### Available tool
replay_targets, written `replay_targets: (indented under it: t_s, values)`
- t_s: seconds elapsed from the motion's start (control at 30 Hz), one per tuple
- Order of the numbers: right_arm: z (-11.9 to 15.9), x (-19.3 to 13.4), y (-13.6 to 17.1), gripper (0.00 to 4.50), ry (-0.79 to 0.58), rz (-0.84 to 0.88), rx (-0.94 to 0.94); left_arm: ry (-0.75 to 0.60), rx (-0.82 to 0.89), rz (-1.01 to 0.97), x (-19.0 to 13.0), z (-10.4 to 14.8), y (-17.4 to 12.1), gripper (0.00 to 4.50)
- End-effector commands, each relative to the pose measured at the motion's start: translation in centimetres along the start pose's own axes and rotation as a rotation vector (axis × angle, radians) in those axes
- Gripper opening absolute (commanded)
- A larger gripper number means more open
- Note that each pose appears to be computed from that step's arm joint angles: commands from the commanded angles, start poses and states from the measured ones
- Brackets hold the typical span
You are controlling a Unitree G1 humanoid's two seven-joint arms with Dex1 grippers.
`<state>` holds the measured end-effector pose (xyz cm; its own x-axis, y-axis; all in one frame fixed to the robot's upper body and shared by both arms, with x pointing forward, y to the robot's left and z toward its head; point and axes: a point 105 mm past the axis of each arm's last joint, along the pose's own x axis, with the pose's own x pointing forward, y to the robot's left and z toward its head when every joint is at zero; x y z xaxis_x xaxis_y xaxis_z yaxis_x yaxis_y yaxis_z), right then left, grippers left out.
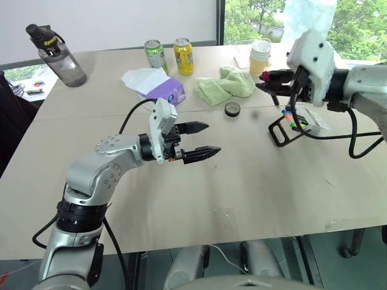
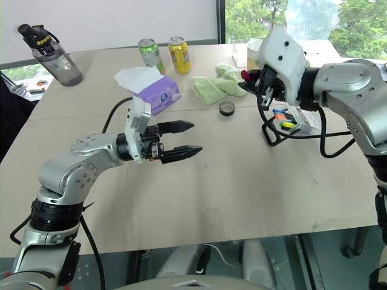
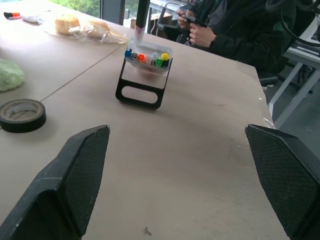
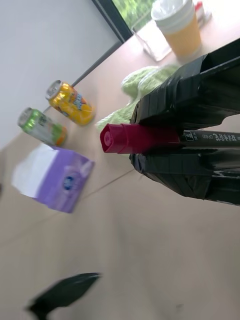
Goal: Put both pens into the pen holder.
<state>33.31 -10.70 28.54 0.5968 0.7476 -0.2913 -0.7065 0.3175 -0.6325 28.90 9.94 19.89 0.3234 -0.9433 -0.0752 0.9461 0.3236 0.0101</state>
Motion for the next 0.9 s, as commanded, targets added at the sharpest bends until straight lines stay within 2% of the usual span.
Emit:
replay_targets:
  t_s: [0.03,0.23,0.5,0.9]
  values:
    - [0.0,-0.6,-0.2,0.06,0.060,0.046,-0.142,-0.026,0.073,-0.014,0.1,1.4,-0.6,4.48]
    - [-2.5,-0.7,0.1,0.06,0.152,0.080,-0.192,-0.015,0.098,0.000,-0.3,1.5,-0.4,4.48]
    - [-3.6,-1.2,-0.4,0.06,0.213,0.079,-0.239,-0.009,0.107,-0.017,-0.2,1.7,-0.4,4.48]
    - [-1.9,-1.7,-1.1,0.06,0.148,0.052,-0.201,-0.020,0.098,-0.029,-0.2,1.5,-0.8,4.48]
